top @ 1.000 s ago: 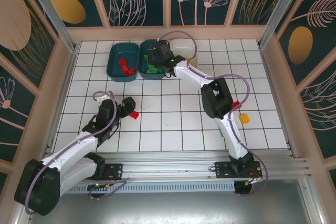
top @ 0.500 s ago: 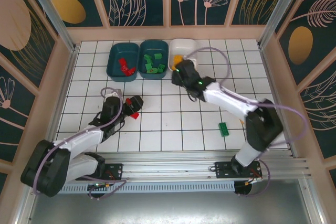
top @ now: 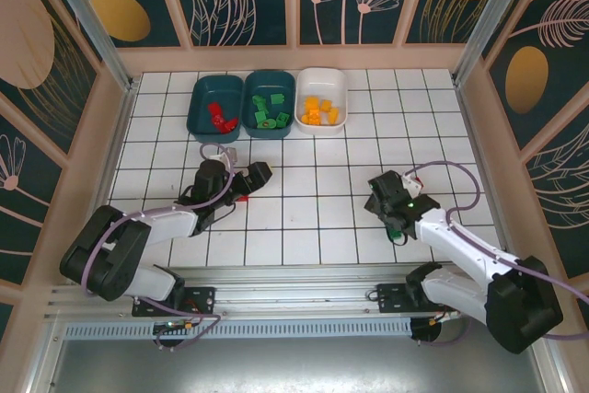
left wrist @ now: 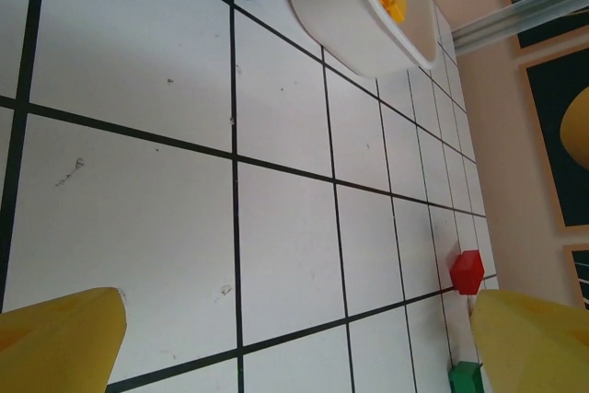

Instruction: Sort the legos into containers by color

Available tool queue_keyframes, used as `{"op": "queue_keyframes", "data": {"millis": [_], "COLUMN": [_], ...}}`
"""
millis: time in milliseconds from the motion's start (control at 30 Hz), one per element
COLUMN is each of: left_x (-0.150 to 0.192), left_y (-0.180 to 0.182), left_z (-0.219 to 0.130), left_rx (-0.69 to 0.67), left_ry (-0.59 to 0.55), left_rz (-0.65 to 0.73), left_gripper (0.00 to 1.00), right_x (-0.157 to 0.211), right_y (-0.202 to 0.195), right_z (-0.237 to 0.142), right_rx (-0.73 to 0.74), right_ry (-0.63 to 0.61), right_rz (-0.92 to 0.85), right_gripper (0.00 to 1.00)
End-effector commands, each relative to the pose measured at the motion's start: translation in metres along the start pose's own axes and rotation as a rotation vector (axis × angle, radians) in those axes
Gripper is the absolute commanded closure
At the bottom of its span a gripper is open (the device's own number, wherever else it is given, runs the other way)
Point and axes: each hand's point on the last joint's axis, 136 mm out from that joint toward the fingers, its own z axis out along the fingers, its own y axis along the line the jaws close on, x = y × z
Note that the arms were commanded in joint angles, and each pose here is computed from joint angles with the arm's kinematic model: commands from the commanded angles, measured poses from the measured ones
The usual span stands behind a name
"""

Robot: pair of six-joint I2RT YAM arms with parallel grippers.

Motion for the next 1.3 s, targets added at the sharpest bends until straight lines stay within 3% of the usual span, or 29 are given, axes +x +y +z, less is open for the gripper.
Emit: {"op": "queue_keyframes", "data": {"millis": [0,167,467,833,1267], "left_x": [-0.001,-0.003,-0.004,-0.004,-0.002], "left_y": [-0.009,-0.008,-0.010,-0.010,-0.009], "left_z": [-0.004,-0.013,-0.013,-0.018,-0.025], "left_rx": [0.027,0.002,0.006,0.006,0.000], "left_ry": [-0.008,-0.028,-0.028,-0.032,-0.040], "left_rz": [0.011,0.028,0.029,0.030,0.040], "left_gripper": [0.04,0.03,0.03,0.04,0.03], "right_x": [0.015,0.025,0.034,0.051,0.092], "right_y": [-0.015,-0.021,0.003,-0.020,0.009], "right_z": [0.009,0.014,0.008,0.006,-0.012], "right_rx": [0.052,0.056,-0.073,0.025,-0.083], "right_ry": [0.055,0.078,0.143,0.197,0.327], "right_rz": [0.025,0.030,0.055,0.031,-0.086], "right_gripper": [0.25,0.25,0.30,0.30,0.27]}}
